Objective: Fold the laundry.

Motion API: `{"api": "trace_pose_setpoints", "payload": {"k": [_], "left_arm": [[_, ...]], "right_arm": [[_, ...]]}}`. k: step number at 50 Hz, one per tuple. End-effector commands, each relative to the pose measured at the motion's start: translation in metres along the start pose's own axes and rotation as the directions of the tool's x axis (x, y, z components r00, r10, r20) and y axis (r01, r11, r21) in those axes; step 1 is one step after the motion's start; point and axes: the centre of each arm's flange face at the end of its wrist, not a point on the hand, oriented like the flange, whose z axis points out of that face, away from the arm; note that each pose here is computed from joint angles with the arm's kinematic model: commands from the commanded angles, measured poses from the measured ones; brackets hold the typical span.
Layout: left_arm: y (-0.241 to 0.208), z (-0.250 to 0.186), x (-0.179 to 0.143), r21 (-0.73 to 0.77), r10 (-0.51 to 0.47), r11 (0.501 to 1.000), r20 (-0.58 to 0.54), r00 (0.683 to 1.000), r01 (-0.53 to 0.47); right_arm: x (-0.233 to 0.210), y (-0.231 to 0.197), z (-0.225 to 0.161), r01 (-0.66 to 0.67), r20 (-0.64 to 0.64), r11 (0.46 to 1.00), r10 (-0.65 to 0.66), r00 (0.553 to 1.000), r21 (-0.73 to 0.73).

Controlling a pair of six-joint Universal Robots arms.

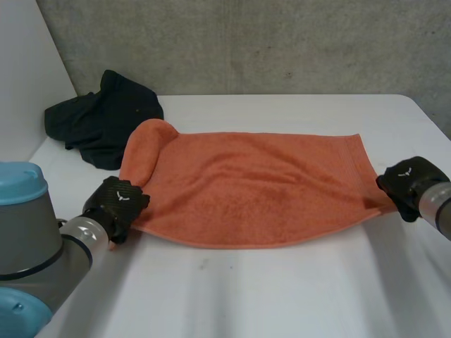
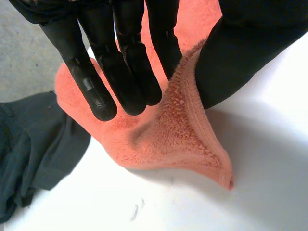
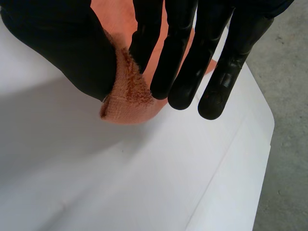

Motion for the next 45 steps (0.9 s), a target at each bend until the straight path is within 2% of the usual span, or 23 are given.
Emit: {"api": "trace_pose_setpoints", "payload": {"k": [1, 6, 11, 16, 19, 20, 23, 27, 29, 30, 37, 42, 45], "left_arm": [[-0.001, 0.000, -0.005, 0.005, -0.040, 0.999, 0.020, 0.999, 0.040], [-0.003, -0.004, -0.006, 0.011, -0.155, 0.988, 0.025, 0.988, 0.155], [-0.004, -0.014, -0.006, 0.020, -0.298, 0.954, 0.022, 0.954, 0.298], [0.000, -0.022, -0.006, 0.004, -0.368, 0.930, 0.040, 0.929, 0.368], [0.006, -0.025, -0.016, -0.001, -0.414, 0.909, 0.111, 0.903, 0.417], [0.008, -0.025, -0.022, 0.004, -0.441, 0.895, 0.148, 0.885, 0.445], [0.010, -0.026, -0.026, 0.011, -0.483, 0.872, 0.167, 0.859, 0.489], [0.015, -0.027, -0.028, 0.018, -0.570, 0.816, 0.187, 0.800, 0.577], [0.016, -0.028, -0.029, 0.018, -0.583, 0.807, 0.190, 0.790, 0.591], [0.020, -0.028, -0.031, 0.015, -0.608, 0.786, 0.205, 0.767, 0.619], [0.029, -0.031, -0.031, -0.003, -0.645, 0.748, 0.234, 0.728, 0.664], [0.037, -0.030, -0.038, 0.000, -0.680, 0.704, 0.287, 0.675, 0.710], [0.041, -0.029, -0.041, -0.003, -0.694, 0.686, 0.301, 0.655, 0.728]], "right_arm": [[0.005, 0.004, -0.002, -0.001, -0.031, 1.000, 0.002, 1.000, 0.030], [0.017, 0.015, 0.007, -0.075, -0.096, 0.996, 0.080, 0.992, 0.048], [0.014, 0.019, 0.008, -0.100, -0.095, 0.994, 0.104, 0.990, 0.052], [0.014, 0.019, 0.010, -0.098, -0.103, 0.992, 0.105, 0.989, 0.074], [0.013, 0.019, 0.011, -0.099, -0.109, 0.992, 0.108, 0.988, 0.083], [0.014, 0.019, 0.011, -0.102, -0.111, 0.991, 0.111, 0.988, 0.084], [0.012, 0.020, 0.011, -0.112, -0.107, 0.990, 0.121, 0.987, 0.084], [0.010, 0.021, 0.011, -0.117, -0.105, 0.989, 0.126, 0.986, 0.087], [0.010, 0.021, 0.011, -0.116, -0.108, 0.989, 0.125, 0.986, 0.090], [0.011, 0.021, 0.011, -0.115, -0.112, 0.989, 0.125, 0.986, 0.091], [0.009, 0.022, 0.011, -0.116, -0.110, 0.989, 0.125, 0.986, 0.089], [0.008, 0.022, 0.011, -0.116, -0.106, 0.989, 0.126, 0.986, 0.088], [0.007, 0.023, 0.011, -0.117, -0.104, 0.989, 0.126, 0.987, 0.086]]}}
